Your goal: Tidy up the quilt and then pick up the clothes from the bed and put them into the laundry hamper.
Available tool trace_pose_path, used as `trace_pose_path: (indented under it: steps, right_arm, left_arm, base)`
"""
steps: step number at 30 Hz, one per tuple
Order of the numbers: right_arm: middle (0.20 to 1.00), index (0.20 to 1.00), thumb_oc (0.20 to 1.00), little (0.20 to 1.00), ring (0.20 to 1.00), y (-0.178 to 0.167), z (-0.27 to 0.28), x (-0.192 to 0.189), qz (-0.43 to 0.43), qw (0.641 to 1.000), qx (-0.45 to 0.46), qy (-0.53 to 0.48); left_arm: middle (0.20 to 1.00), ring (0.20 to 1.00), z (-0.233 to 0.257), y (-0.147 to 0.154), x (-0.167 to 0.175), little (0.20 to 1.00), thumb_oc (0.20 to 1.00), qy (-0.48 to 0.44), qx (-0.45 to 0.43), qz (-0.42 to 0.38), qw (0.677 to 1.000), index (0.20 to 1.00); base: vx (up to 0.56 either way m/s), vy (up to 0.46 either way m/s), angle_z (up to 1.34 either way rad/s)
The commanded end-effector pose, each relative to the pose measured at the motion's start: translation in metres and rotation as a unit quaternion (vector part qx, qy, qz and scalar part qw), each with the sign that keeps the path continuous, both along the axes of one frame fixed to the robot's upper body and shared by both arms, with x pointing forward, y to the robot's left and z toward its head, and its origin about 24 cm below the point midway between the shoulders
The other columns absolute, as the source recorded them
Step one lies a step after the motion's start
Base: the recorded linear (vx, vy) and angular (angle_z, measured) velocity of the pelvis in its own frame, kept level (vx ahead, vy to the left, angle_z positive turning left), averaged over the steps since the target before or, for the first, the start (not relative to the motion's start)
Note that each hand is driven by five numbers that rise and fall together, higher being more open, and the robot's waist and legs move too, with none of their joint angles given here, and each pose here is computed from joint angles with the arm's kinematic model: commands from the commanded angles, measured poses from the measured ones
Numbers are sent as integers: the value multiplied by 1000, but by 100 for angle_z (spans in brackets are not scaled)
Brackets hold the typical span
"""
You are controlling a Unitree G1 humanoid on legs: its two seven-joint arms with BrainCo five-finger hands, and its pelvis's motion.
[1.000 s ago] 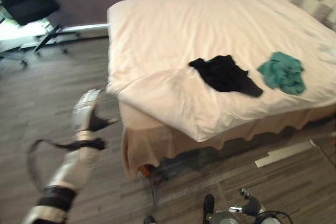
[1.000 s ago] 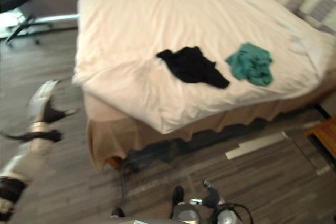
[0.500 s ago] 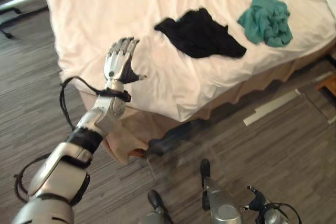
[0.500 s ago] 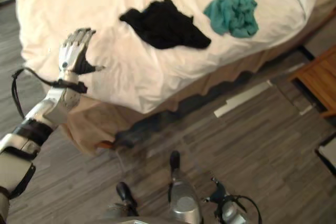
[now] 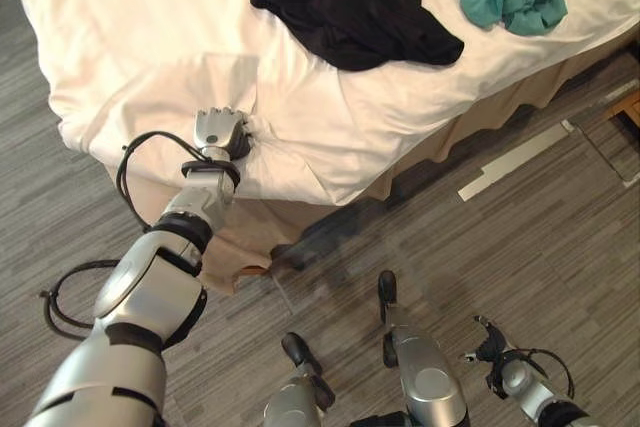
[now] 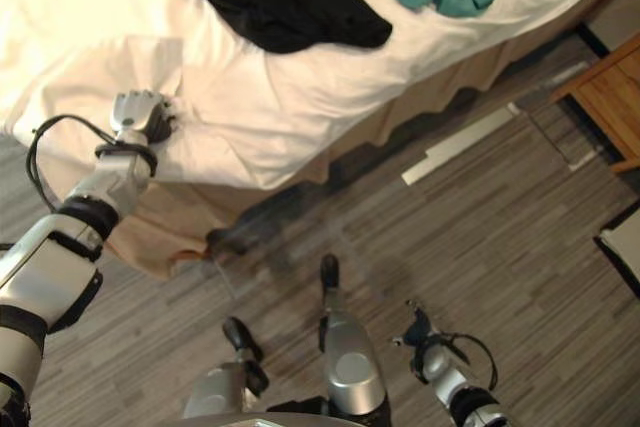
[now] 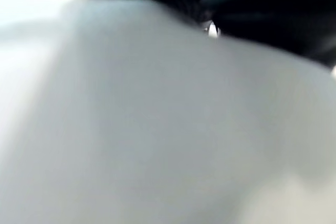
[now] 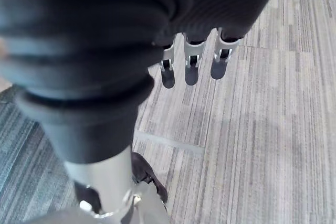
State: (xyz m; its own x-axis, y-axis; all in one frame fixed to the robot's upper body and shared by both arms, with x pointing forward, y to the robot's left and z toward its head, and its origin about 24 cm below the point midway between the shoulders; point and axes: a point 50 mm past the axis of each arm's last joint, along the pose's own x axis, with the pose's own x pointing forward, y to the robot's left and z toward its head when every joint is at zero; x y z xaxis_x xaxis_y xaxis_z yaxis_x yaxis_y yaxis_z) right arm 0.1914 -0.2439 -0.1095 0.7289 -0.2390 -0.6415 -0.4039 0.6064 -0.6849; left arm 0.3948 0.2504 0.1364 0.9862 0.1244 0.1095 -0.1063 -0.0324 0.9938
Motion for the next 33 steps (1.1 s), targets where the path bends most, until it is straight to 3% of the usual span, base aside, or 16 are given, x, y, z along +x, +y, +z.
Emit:
trace_pose_path:
  steps: [1,2,3,4,5,10,12,15,16,19,22,23,26,29,30,33]
  right_arm:
    - [1000,1000,1000,1000,1000,-10,-13,-26,-30,998,-5,46]
    - [1000,1000,1000,1000,1000,-10,-13,-26,-30,998,-5,46]
    - [1000,1000,1000,1000,1000,-12,-14,-26,-38,998,-6,48]
    - [1000,1000,1000,1000,1000,-12,-14,-27,-38,998,-6,48]
    - [1000,1000,1000,1000,1000,-11,-11,-21,-29,999,-8,42]
    - [1000,1000,1000,1000,1000,-9,18,24,8,999,-10,-31]
    - [1000,1000,1000,1000,1000,-2,42,50,57,995,-16,-86]
    - [1000,1000,1000,1000,1000,-3,53,66,63,992,-23,-107]
    - [200,200,200,200,200,-6,82,87,83,982,-27,-166]
    - [200,200,200,200,200,9,125,117,125,960,-26,-249]
    - [200,200,200,200,200,59,207,166,191,899,-14,-394]
    - [200,200,200,200,200,59,208,167,191,899,-14,-394]
    - [200,200,200,200,200,95,332,201,216,808,-34,-546]
    - [200,200,200,200,200,102,378,204,206,776,-36,-595]
    - [200,200,200,200,200,122,418,203,207,745,-18,-634]
    - [200,200,200,200,200,135,443,200,214,724,-16,-655]
  left_arm:
    - [200,200,-46,83,-51,200,200,60,-24,137,988,200]
    - [200,200,-46,83,-51,200,200,61,-24,138,988,200]
    - [598,598,-82,98,-81,598,598,95,-58,165,980,598]
    - [903,903,-82,98,-82,903,903,96,-58,166,980,903]
    - [1000,1000,-103,104,-101,1000,1000,121,-72,180,974,1000]
    - [1000,1000,-168,113,-175,1000,1000,187,-156,248,938,1000]
    - [1000,1000,-208,112,-230,1000,1000,245,-191,309,899,1000]
    - [1000,1000,-228,103,-255,1000,1000,283,-208,329,876,1000]
    - [1000,1000,-251,86,-292,1000,1000,321,-248,354,843,1000]
    - [1000,1000,-258,78,-302,1000,1000,330,-264,357,833,1000]
    - [1000,1000,-262,57,-288,1000,1000,322,-284,321,844,1000]
    - [1000,1000,-262,57,-288,1000,1000,321,-284,321,844,1000]
    - [1000,1000,-238,46,-230,1000,1000,243,-302,247,888,1000]
    - [1000,1000,-221,37,-202,1000,1000,201,-309,200,908,1000]
    - [1000,1000,-204,27,-178,1000,1000,163,-316,153,922,1000]
    - [1000,1000,-190,17,-164,1000,1000,135,-326,118,928,1000]
  base:
    - [51,31,-1]
    - [113,73,-5]
    - [63,43,-2]
    - [98,74,4]
    - [72,51,14]
    - [97,62,12]
    - [96,75,22]
    - [71,44,29]
    - [59,30,36]
    - [16,31,32]
    - [-85,0,13]
    - [-185,-23,13]
    - [-268,-52,30]
    - [-175,-51,38]
    - [-100,-21,22]
    - [-108,-47,21]
